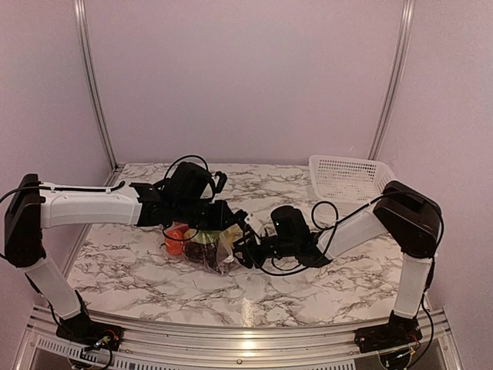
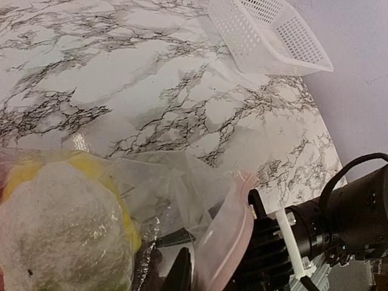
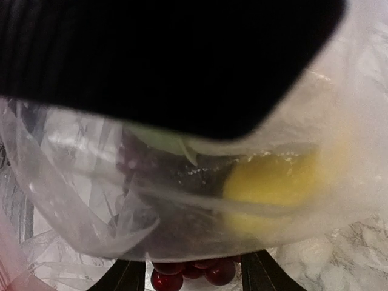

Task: Open the zip-top bag and remove the fake food

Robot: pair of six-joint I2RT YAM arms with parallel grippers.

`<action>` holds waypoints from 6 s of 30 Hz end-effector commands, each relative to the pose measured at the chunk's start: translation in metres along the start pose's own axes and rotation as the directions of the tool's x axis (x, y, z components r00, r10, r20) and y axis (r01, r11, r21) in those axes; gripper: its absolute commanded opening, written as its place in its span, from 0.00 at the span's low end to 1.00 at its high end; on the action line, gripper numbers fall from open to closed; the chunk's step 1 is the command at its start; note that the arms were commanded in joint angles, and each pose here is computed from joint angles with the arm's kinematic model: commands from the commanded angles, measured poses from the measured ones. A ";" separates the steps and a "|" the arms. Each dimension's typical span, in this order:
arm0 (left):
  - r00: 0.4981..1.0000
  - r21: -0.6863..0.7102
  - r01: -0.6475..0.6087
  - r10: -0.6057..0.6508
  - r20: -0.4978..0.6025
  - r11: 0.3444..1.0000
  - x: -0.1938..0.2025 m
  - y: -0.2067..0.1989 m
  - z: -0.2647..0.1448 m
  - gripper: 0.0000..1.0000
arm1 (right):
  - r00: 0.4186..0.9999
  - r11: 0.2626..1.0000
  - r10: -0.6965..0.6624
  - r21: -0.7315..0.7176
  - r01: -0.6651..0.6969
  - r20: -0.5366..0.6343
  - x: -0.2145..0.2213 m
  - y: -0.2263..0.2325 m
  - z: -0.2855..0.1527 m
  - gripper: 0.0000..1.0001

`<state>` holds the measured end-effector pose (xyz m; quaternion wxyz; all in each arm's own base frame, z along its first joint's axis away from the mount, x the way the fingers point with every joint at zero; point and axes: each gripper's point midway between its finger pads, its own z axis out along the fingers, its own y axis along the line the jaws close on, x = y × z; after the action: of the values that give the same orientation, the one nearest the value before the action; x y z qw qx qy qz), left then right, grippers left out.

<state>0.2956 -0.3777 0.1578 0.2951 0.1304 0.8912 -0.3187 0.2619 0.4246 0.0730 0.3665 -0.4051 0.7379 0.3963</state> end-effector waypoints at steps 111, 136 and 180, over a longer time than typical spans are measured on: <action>0.980 0.113 -0.143 0.124 0.158 0.983 -0.055 -0.035 -0.095 0.00 | 0.954 0.978 -0.129 0.196 0.077 0.269 -0.252 0.037 -0.081 0.00; 0.978 -0.063 -0.061 0.072 0.195 0.996 -0.075 0.006 -0.097 0.00 | 0.742 0.978 -0.204 0.104 0.179 0.638 -0.376 0.102 -0.179 0.00; 0.960 -0.184 -0.056 0.103 0.258 0.981 -0.111 0.039 -0.136 0.00 | 0.898 0.665 -0.126 0.708 -0.239 0.421 -0.194 -0.213 -0.332 0.00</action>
<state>0.3433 -0.2689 0.2860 0.4303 0.0946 0.8662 -0.2359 0.4457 0.1161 0.3193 0.6281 -0.0834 0.7559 0.1648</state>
